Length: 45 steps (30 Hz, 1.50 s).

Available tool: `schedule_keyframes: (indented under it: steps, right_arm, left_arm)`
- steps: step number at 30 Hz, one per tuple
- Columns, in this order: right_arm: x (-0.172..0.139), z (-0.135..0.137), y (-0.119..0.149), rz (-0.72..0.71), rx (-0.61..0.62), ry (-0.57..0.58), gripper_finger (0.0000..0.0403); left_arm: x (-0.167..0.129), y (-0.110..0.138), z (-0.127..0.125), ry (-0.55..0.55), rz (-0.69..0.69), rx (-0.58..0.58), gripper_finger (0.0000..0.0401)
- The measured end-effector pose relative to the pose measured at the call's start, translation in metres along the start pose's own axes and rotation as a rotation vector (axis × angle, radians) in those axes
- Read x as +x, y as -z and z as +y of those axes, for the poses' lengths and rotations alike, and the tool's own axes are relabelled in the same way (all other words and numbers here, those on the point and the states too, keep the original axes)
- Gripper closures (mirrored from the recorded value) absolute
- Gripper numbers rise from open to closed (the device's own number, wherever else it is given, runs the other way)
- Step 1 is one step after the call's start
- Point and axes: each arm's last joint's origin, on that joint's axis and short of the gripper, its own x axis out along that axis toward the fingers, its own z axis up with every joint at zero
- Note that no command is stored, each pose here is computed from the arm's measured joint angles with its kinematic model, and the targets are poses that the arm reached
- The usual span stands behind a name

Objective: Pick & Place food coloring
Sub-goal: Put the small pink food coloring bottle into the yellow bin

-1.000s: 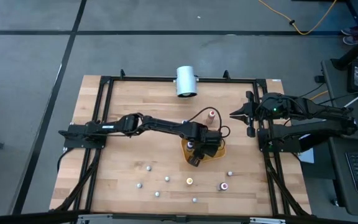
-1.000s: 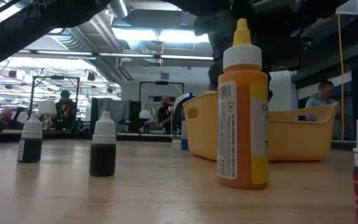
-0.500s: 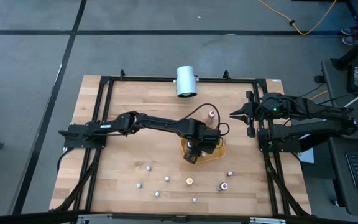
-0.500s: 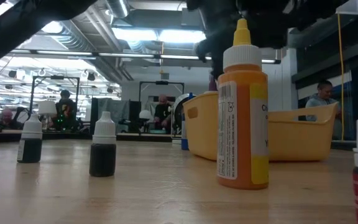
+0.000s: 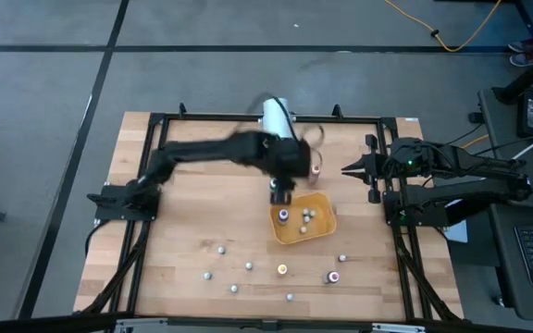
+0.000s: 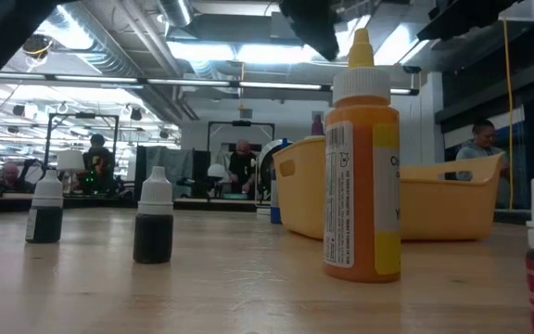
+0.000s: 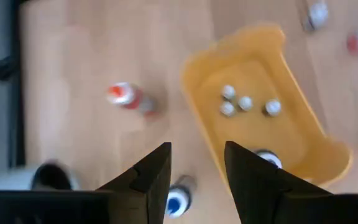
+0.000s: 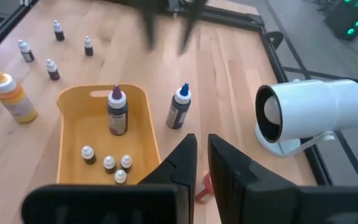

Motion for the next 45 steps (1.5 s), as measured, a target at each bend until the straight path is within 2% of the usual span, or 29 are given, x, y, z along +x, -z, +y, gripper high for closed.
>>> schedule_keyframes:
  steps: [2,5,10,12,16,20,23,27,36,45]
  right_arm:
    - [0.000,0.000,0.000,0.002,-0.001,-0.002,0.0359]
    - [0.000,0.002,0.002,0.014,-0.018,-0.047,0.0354]
    - [-0.001,0.007,0.008,0.068,-0.033,-0.150,0.0322]
    - [-0.002,0.011,0.010,0.089,-0.043,-0.188,0.0303]
    - [-0.004,0.020,0.008,0.088,-0.031,-0.253,0.0258]
    - [-0.010,0.030,0.001,0.119,0.011,-0.327,0.0213]
    - [-0.013,0.038,-0.004,0.200,0.050,-0.351,0.0191]
    - [-0.010,0.053,-0.008,0.336,0.090,-0.380,0.0181]
    - [0.015,0.099,-0.008,0.559,0.211,-0.409,0.0180]
    - [0.044,0.145,-0.001,0.690,0.311,-0.307,0.0180]
  left_arm:
    - [-0.020,0.010,0.012,-0.011,0.013,-0.066,0.0260]
    - [-0.053,0.028,0.021,-0.025,0.031,-0.105,0.0262]
    - [-0.095,0.076,0.029,-0.058,-0.001,-0.201,0.0262]
    - [-0.109,0.099,0.027,-0.073,-0.083,-0.251,0.0262]
    - [-0.130,0.141,0.018,-0.089,-0.339,-0.369,0.0262]
    - [-0.136,0.167,0.003,-0.100,-0.567,-0.422,0.0262]
    - [-0.133,0.181,-0.007,-0.139,-0.626,-0.425,0.0262]
    - [-0.121,0.192,-0.015,-0.206,-0.589,-0.438,0.0262]
    - [-0.102,0.191,-0.022,-0.214,-0.519,-0.359,0.0262]
    - [-0.101,0.190,-0.022,-0.231,-0.504,-0.280,0.0262]
